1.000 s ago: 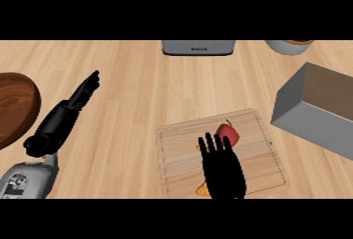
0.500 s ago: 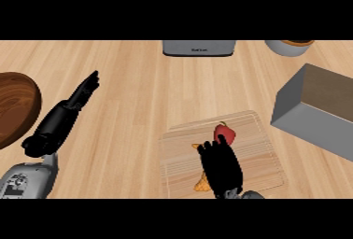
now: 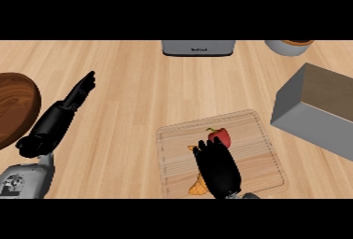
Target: Pick the croissant from the cutting board and place it in the cardboard box
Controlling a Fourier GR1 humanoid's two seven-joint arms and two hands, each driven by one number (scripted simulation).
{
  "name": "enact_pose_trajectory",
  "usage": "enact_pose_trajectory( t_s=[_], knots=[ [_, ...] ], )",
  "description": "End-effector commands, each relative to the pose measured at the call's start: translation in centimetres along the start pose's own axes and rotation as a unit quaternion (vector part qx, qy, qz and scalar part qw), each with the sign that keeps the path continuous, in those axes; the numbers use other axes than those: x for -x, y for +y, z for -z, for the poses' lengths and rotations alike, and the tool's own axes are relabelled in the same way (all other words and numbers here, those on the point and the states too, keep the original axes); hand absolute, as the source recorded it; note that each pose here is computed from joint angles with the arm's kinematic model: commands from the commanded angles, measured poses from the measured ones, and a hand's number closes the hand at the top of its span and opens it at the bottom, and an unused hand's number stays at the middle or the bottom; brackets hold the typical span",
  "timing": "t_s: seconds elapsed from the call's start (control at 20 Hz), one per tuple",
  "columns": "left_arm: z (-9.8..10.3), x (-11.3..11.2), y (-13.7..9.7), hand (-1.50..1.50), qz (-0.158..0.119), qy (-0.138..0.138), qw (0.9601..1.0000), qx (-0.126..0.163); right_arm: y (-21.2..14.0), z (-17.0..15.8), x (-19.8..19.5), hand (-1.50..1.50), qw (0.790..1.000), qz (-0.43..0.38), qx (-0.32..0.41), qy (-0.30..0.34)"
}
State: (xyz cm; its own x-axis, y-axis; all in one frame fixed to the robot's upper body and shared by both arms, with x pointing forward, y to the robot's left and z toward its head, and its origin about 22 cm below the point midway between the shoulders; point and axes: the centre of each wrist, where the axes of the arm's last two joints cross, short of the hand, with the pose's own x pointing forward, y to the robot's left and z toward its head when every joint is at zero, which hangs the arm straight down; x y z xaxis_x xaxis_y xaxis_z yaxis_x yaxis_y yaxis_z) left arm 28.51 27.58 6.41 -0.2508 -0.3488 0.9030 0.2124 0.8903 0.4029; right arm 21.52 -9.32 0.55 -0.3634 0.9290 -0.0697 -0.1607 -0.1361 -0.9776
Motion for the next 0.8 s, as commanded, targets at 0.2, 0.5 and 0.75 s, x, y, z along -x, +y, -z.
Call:
enact_pose_trajectory(
  t_s=[0.2, 0.5, 0.75],
  knots=[
    [-0.8, 1.1, -0.4, 0.00, -0.006, 0.006, 1.0000, 0.006, -1.3, -4.9, 1.3, 1.50, 0.963, 0.102, 0.030, -0.250],
    [-0.2, 1.0, -0.2, 0.00, 0.002, 0.001, 1.0000, -0.009, -6.3, -9.0, 6.1, 1.50, 0.950, 0.047, 0.122, -0.285],
    [0.2, -0.2, 0.0, 0.00, 0.002, 0.005, 0.9999, -0.009, -11.5, -12.5, 8.3, 1.50, 0.946, 0.104, 0.195, -0.237]
  ],
)
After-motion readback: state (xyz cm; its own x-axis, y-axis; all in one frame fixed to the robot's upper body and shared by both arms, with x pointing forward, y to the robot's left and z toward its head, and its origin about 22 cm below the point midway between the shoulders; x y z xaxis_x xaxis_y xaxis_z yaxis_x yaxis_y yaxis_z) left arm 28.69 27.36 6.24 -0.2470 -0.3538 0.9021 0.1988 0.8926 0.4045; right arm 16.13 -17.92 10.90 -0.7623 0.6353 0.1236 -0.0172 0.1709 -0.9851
